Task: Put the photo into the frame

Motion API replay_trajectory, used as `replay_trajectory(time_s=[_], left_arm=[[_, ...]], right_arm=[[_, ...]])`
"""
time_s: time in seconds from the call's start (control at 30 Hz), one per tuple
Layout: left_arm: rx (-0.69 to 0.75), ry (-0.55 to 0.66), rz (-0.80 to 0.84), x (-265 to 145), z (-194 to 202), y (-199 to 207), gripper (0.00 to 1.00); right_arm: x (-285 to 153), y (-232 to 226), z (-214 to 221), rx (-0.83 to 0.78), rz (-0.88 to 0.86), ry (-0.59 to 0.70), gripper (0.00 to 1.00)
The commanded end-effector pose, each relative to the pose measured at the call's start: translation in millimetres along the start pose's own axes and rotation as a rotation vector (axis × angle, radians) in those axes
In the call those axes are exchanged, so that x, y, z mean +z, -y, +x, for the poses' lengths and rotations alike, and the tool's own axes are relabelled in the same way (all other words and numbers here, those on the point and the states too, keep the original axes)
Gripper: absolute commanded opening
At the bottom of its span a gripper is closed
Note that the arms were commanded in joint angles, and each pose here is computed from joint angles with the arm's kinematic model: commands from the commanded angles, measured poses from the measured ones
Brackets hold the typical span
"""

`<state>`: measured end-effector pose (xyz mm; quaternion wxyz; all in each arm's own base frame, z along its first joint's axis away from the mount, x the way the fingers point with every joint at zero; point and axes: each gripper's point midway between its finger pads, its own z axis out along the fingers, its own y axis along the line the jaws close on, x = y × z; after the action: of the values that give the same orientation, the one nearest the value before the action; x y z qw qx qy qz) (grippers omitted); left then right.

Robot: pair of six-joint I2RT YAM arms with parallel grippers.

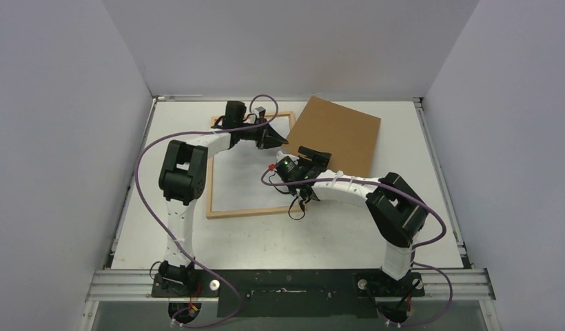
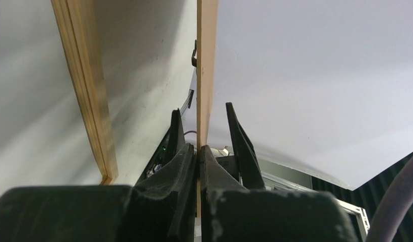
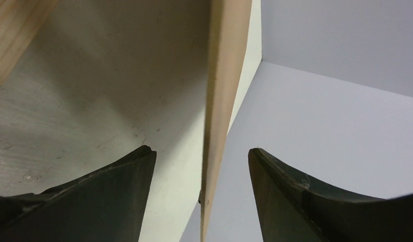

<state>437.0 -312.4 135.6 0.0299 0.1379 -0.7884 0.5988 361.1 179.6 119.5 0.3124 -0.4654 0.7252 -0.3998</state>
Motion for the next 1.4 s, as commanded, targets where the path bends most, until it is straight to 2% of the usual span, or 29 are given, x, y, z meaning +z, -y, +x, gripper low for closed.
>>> replay_trajectory(time_s=[0.0, 0.07, 0.33, 0.43, 0.53, 0.6, 0.7, 0.77, 0.93, 1.1, 1.37], left_arm=[[0.125, 0.0, 0.084, -19.4, 15.6, 52.4, 0.0], [0.127, 0.0, 0.087, -19.9, 16.4, 53.3, 0.0], [0.172, 0.002, 0.132, -25.2, 23.1, 68.1, 0.0], [0.199, 0.002, 0.15, -28.1, 25.4, 74.6, 0.06], [0.212, 0.011, 0.171, -31.4, 25.4, 80.5, 0.15], [0.223, 0.014, 0.189, -33.9, 25.4, 85.7, 0.32], [0.292, 0.044, 0.237, -42.2, 24.5, 101.2, 0.67], [0.34, 0.074, 0.258, -48.6, 23.1, 113.9, 0.76], [0.383, 0.134, 0.269, -64.9, 11.4, 130.1, 0.88], [0.408, 0.187, 0.279, -87.4, 1.8, 140.3, 0.96], [0.495, 0.374, 0.228, -153.4, -22.7, 152.4, 0.97]], right_arm=[[3.3, 12.0, -2.2, 0.013, 0.075, -0.002, 0.61], [5.3, 12.3, -1.6, 0.004, 0.074, -0.004, 0.49], [-0.9, 31.7, -3.1, 0.052, 0.142, 0.014, 0.14], [-6.5, 41.0, -3.4, 0.085, 0.149, 0.039, 0.01], [-13.1, 51.8, -5.0, 0.113, 0.16, 0.059, 0.0], [-18.7, 60.8, -6.3, 0.141, 0.164, 0.077, 0.0], [-27.4, 72.7, -9.4, 0.185, 0.152, 0.11, 0.0], [-33.4, 80.9, -9.4, 0.213, 0.148, 0.127, 0.0], [-45.1, 99.6, -4.4, 0.257, 0.162, 0.156, 0.0], [-57.5, 123.2, -2.6, 0.321, 0.141, 0.218, 0.0], [-61.4, 176.7, 0.0, 0.586, 0.005, 0.296, 0.0]])
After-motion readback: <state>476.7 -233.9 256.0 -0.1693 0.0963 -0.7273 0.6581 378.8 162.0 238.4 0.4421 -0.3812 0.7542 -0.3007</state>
